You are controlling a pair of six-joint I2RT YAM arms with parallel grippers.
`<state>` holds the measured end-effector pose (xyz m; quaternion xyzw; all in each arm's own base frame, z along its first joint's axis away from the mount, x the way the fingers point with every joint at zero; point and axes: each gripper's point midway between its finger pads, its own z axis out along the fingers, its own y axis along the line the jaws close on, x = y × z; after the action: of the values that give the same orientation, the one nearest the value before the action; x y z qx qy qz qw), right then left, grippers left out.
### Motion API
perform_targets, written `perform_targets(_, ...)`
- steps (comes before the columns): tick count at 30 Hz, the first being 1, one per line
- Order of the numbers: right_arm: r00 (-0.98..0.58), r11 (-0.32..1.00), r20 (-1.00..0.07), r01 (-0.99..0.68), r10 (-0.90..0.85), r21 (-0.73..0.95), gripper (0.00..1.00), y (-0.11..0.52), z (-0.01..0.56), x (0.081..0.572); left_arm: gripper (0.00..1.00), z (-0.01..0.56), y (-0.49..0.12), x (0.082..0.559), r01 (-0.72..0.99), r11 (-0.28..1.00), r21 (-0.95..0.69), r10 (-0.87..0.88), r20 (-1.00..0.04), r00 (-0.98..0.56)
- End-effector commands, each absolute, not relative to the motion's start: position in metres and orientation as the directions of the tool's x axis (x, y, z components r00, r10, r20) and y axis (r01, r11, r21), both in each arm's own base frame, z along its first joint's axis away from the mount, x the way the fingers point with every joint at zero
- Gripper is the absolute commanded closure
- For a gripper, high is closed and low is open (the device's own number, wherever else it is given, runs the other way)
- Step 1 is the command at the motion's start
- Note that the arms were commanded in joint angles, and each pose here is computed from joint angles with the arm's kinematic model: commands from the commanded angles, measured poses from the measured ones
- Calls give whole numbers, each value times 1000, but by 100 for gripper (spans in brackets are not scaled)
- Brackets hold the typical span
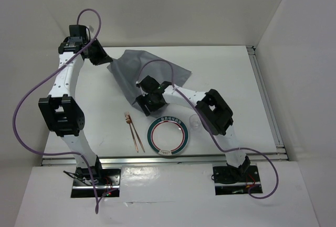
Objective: Set the dinner table for one person
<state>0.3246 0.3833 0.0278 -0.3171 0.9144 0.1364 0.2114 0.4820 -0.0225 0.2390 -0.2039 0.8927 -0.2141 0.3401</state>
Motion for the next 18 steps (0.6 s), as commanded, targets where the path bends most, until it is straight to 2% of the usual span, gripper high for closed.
perform_targets(1, -707, 778, -442, -627, -552, 32, 26, 373, 15, 330, 100, 267, -20, 476, -176, 836, -519, -495, -576, -651)
perform_targets(4, -705, 797, -444, -603, -552, -32, 42, 367, 11, 334, 100, 267, -16, 476, -184, 835, -519, -500, -576, -647)
perform_targets(5, -707, 800, -437, -598, -555, -48, 55, 363, 10, 335, 100, 267, -16, 476, -184, 835, -519, -501, -576, -646)
perform_targets(8, -714, 819, -438, -565, -547, -103, 84, 354, 10, 341, 100, 263, -16, 475, -189, 834, -518, -501, -569, -652)
perform_targets(9, -720, 830, -437, -544, -539, -126, 100, 349, 11, 343, 100, 264, -17, 475, -183, 832, -523, -500, -567, -655)
perform_targets(12, -736, 859, -468, -499, -489, -113, 100, 340, 24, 362, 100, 262, -15, 478, -188, 823, -536, -514, -559, -651)
perform_targets(15, -741, 903, -543, -421, -395, -83, 100, 318, 58, 407, 100, 270, -23, 481, -151, 807, -572, -515, -554, -655)
perform_targets(16, -725, 926, -603, -373, -332, -61, 100, 304, 91, 441, 100, 272, -25, 485, -134, 803, -581, -512, -556, -655)
perform_targets(18, -693, 932, -660, -361, -290, -30, 100, 294, 130, 469, 100, 290, -33, 486, -83, 786, -613, -508, -564, -651)
